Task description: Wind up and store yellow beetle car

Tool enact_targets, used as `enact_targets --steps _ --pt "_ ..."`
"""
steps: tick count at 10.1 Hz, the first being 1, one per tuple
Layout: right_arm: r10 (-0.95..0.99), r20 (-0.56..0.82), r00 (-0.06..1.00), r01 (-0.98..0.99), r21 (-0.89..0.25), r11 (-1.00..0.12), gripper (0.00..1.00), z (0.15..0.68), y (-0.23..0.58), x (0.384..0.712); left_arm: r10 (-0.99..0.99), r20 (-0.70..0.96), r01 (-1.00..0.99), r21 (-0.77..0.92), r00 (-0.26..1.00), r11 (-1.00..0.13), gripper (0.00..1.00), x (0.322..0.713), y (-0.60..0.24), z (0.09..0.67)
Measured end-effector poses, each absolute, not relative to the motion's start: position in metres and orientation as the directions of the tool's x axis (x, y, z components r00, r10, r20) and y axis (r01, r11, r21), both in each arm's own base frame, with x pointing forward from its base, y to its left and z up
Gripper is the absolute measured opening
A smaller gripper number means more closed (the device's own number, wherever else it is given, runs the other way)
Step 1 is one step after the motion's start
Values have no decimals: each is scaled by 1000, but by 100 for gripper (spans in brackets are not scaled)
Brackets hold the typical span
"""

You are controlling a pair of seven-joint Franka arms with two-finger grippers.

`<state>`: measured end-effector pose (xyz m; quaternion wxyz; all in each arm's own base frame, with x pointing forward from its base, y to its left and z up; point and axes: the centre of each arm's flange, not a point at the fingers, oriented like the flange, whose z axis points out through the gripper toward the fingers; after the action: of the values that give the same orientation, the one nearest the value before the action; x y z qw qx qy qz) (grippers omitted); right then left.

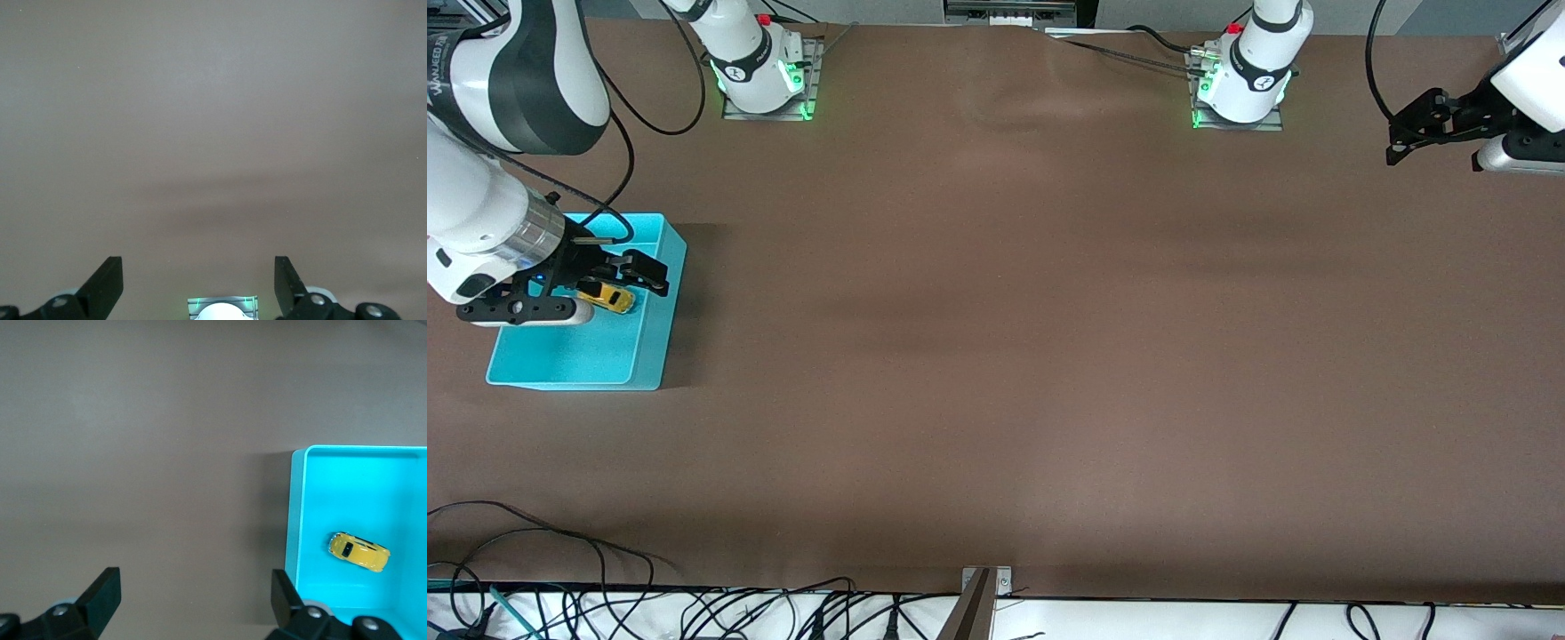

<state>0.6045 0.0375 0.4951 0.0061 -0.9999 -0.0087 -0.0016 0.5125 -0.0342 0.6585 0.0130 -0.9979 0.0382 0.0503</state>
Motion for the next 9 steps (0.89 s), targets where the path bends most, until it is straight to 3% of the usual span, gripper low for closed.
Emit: enact_targets --steps 9 --pt "-26 13 1000 -26 -13 -1000 100 500 37 606 -75 -102 -78 -22 992 -997 100 512 -34 658"
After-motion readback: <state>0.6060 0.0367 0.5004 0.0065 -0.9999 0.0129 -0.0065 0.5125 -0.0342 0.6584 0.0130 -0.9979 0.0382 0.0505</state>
